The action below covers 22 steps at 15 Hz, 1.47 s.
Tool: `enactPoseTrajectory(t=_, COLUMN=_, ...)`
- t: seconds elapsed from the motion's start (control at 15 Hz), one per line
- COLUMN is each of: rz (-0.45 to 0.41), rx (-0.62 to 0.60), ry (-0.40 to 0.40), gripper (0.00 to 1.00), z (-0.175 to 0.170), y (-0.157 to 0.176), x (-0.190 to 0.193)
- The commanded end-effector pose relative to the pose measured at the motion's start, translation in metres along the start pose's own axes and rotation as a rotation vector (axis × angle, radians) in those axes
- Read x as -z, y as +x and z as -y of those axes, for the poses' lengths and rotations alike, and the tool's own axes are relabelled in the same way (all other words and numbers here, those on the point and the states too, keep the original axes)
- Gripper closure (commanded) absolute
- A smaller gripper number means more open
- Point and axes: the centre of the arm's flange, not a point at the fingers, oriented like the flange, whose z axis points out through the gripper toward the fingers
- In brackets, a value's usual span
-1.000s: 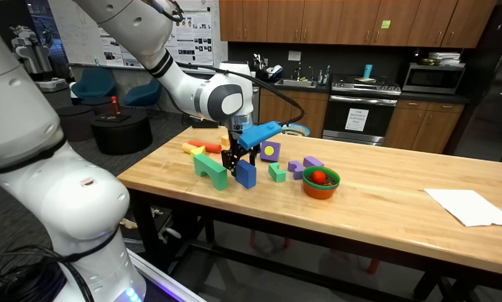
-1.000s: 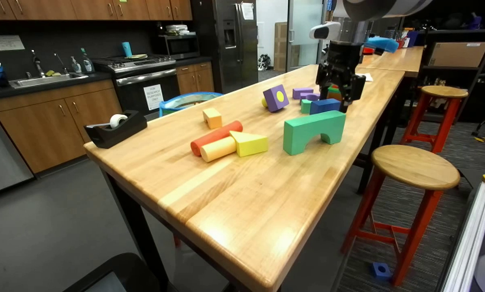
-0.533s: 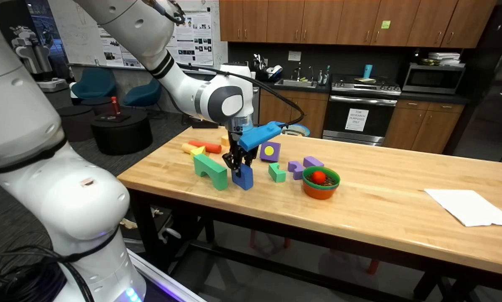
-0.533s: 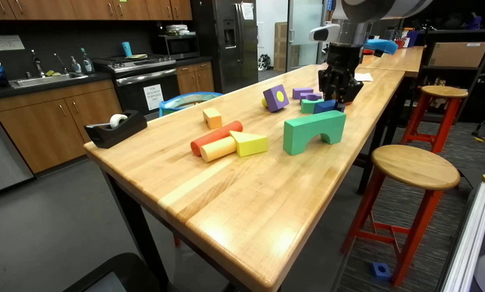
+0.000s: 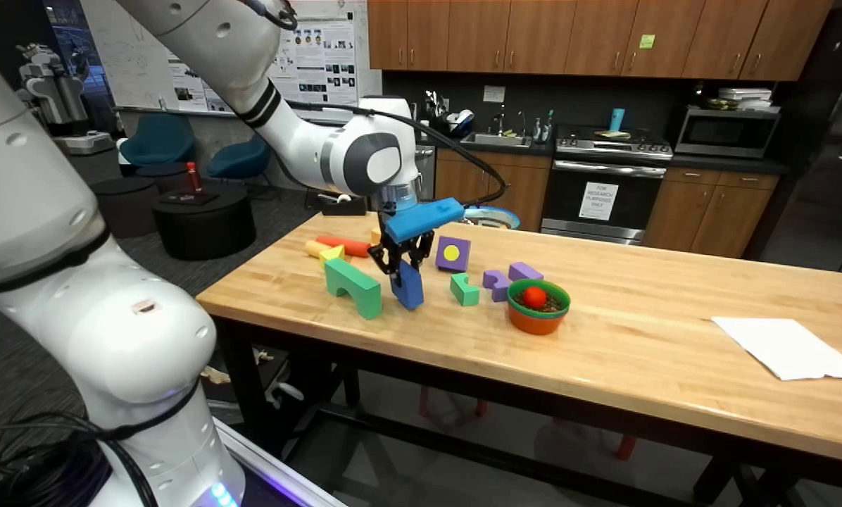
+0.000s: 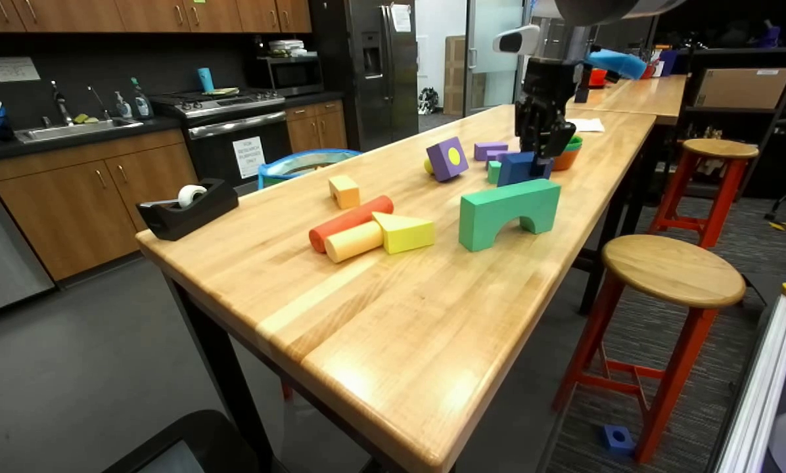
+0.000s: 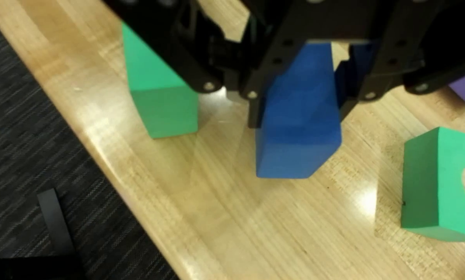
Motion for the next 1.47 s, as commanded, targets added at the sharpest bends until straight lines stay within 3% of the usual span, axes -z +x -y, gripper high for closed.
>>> enactPoseTrajectory(t=0.0, rz=0.015, rx=-0.068, ry=-0.087, gripper=0.84, z=0.012, y=0.01, x=0.043)
enactPoseTrajectory(t=0.33, rz=0.056, rx=-0.071, ry=-0.205, gripper=0.84, z=0.025, y=0.032, x=0.083)
enactPoseTrajectory(t=0.73, rz=0.111, rx=-0.006, ry=-0.237, gripper=0.84, z=0.05, y=0.063, x=0.11)
enactPoseTrajectory(t=1.4, rz=0.103, rx=0.074, ry=-0.152, gripper=0.84, z=0.088, y=0.093, x=0.119)
